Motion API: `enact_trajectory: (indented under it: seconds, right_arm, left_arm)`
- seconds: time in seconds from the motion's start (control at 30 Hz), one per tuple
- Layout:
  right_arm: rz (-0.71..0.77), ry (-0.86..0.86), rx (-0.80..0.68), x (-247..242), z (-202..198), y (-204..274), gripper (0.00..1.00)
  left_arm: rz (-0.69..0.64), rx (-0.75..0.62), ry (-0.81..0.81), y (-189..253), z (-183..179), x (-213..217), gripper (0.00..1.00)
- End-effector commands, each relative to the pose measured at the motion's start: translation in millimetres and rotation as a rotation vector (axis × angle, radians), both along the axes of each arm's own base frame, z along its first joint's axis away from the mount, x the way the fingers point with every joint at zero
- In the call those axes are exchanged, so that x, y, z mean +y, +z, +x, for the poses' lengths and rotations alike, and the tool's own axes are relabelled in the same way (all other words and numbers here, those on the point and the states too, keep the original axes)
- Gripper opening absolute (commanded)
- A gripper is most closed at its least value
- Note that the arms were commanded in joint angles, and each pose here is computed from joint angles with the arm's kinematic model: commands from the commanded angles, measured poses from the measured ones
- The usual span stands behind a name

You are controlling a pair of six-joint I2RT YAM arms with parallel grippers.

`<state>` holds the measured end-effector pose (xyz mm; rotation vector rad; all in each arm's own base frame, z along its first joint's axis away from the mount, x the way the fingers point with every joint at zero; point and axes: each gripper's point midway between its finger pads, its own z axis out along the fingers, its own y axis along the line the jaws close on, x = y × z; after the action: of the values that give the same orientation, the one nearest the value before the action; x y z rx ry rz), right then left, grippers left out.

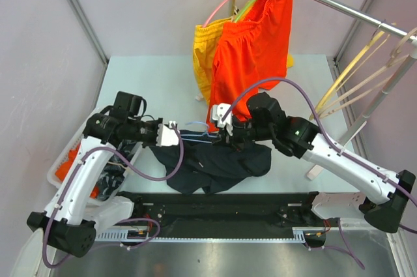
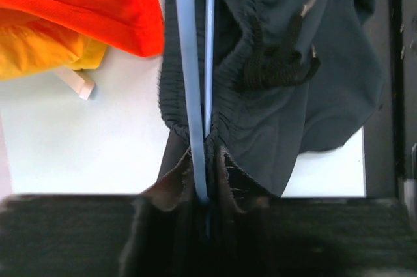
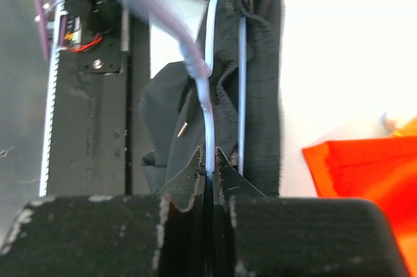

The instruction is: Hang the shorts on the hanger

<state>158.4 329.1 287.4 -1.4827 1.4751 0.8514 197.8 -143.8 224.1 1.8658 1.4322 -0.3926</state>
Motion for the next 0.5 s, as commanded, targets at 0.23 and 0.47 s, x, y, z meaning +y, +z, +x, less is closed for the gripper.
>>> enact_trajectory:
  seconds: [0.23,0.47]
  right_arm:
    - [0.14,-0.166,0.023,-15.8,26.2,53.3,0.0]
    - [0.184,-0.209,0.056,-23.9,37.3,62.5,0.0]
  left_arm:
    - [-0.355,-0.062,0.186,80.0,13.7,-22.8,0.63]
    - [-0.511,-0.124,0.276,120.2,13.8,-8.4,0.73]
